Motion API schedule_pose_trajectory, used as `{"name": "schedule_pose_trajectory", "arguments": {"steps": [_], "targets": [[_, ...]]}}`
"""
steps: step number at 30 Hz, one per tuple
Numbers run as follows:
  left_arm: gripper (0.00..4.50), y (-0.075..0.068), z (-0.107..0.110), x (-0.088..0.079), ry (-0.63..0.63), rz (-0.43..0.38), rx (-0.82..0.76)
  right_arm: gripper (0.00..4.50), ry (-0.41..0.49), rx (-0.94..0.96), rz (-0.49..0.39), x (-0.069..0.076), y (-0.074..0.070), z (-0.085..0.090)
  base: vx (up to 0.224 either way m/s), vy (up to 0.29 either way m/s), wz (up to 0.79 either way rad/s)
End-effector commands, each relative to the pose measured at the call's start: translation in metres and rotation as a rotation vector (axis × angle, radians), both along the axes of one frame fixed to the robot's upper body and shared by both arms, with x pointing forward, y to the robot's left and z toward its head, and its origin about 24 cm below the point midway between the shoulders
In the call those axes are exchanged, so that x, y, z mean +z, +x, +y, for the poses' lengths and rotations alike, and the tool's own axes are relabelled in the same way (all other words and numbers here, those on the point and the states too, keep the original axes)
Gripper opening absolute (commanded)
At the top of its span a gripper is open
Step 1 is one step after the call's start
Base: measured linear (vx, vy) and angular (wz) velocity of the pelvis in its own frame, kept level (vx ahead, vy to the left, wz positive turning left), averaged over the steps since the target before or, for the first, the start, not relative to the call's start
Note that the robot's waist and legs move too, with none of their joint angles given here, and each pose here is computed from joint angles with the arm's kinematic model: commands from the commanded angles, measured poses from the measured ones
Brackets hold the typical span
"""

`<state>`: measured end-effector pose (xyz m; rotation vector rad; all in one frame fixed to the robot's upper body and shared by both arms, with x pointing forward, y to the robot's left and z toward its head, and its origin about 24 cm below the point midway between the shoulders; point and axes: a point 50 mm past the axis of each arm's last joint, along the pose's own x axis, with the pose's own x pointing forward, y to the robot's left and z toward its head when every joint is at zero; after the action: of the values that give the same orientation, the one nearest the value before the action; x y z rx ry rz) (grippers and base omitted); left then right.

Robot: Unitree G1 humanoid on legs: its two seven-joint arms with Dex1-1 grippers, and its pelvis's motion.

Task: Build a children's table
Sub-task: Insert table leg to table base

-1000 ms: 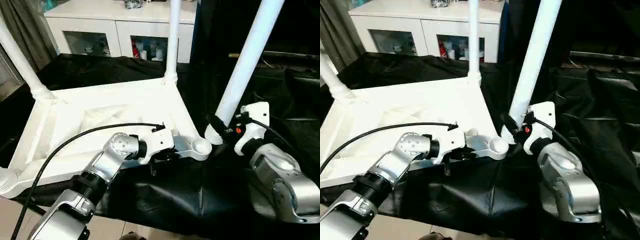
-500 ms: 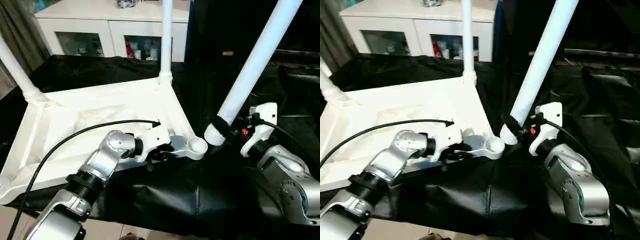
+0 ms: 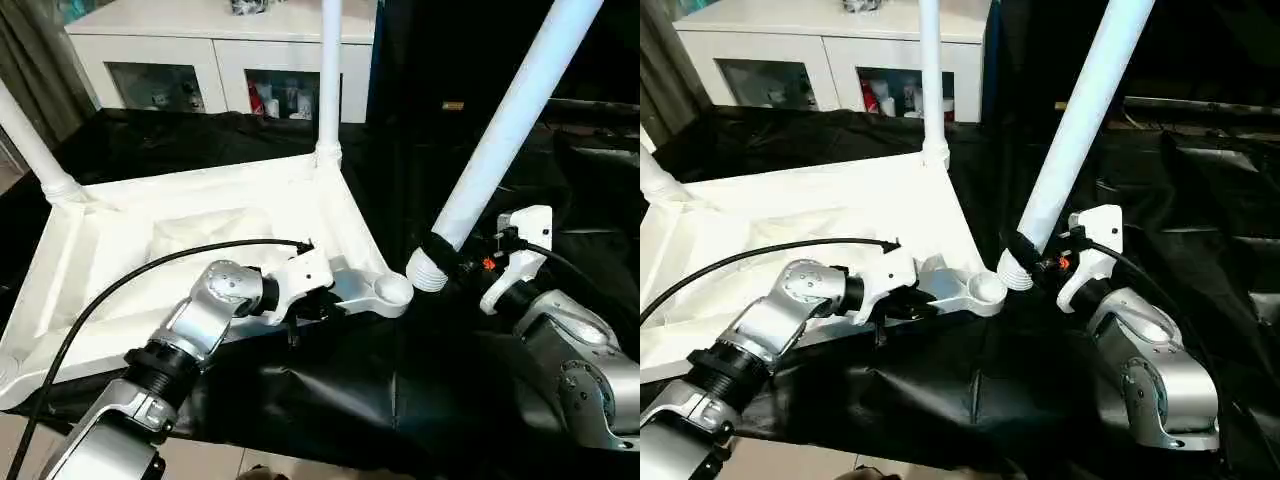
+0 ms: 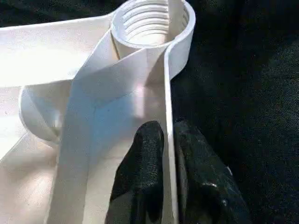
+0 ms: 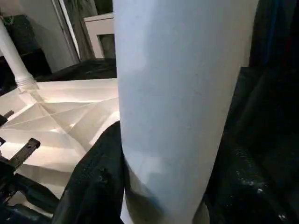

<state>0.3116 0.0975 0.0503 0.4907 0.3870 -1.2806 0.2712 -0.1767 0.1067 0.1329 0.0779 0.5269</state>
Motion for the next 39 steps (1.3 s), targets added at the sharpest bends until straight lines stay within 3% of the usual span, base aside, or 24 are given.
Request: {"name": "schedule_pose_trajectory", "arguments": {"steps": [1, 4, 11, 17, 25, 39], "targets": [[0.22, 0.003, 0.007, 0.005, -0.012, -0.011, 0.023, 1.88, -0.003, 0.021, -0.018, 0.002, 0.002, 0.003, 0.0, 0.0, 0.0], [0.0, 0.002, 0.005, 0.006, -0.038, -0.01, 0.015, 1.88, 0.002, 0.031, -0.017, 0.003, 0.003, 0.004, 0.0, 0.0, 0.0], [0.0, 0.0, 0.002, 0.008, -0.107, -0.004, -0.01, 1.88, 0.001, 0.074, 0.02, -0.003, 0.003, 0.009, 0.0, 0.0, 0.0], [0.0, -0.003, -0.001, 0.007, -0.168, 0.006, -0.012, 1.88, -0.031, 0.085, 0.058, -0.014, 0.015, 0.017, 0.0, 0.0, 0.0], [0.0, -0.005, -0.001, -0.001, -0.151, -0.001, 0.007, 1.88, -0.054, 0.139, 0.072, -0.02, 0.027, 0.031, 0.0, 0.0, 0.0], [0.0, -0.004, 0.0, -0.004, -0.11, -0.007, 0.008, 1.88, -0.154, 0.231, 0.125, -0.026, 0.024, 0.036, 0.0, 0.0, 0.0]]}}
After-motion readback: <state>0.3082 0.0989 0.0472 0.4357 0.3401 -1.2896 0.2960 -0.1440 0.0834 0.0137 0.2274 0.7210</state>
